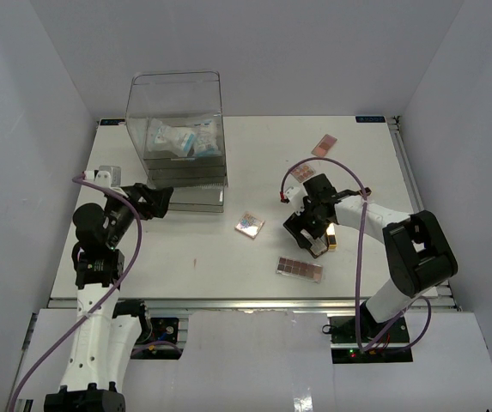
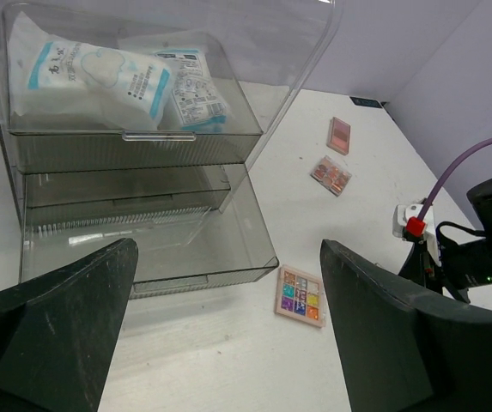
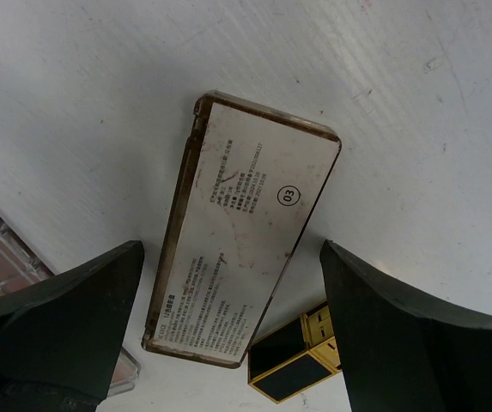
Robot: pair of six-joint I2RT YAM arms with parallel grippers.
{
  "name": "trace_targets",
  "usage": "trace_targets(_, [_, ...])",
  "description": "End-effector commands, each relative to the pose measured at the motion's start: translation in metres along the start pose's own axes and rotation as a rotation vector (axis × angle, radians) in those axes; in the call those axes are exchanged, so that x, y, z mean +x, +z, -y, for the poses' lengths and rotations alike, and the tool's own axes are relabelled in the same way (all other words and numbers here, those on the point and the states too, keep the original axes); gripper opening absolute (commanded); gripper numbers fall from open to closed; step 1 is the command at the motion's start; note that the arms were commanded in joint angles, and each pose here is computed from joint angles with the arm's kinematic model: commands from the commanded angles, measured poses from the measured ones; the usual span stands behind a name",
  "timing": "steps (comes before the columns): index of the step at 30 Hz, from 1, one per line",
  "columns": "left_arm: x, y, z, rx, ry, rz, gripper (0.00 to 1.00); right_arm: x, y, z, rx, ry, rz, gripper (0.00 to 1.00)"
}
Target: Organize the makeup
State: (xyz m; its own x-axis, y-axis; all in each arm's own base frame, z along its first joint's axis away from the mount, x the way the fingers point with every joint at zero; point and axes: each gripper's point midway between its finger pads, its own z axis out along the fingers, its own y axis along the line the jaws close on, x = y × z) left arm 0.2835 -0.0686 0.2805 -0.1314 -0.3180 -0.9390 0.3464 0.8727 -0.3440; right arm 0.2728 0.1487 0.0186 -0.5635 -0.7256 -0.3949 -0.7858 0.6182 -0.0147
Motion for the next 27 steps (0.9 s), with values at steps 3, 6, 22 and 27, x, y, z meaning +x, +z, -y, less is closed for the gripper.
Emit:
trace_targets(3, [0.005,-0.001,-0.005,-0.021,0.017,-0.015,0.98,-0.009,0.005,0.005,0.026,0.028,0.011,0.84])
trace_targets(6, [0.004,-0.002,-0.005,-0.026,0.02,-0.01,0.98,-0.015,0.002,0.004,0.017,0.021,0.034,0.67])
trace_targets(22, [0.004,-0.003,-0.006,-0.035,0.021,-0.009,0.98,-0.177,-0.095,-0.031,-0.14,-0.467,0.406,0.18])
trace_targets(27, [0.003,-0.004,-0.01,-0.057,0.025,-0.004,0.98,-0.255,-0.111,-0.076,-0.043,-0.78,0.471,0.19])
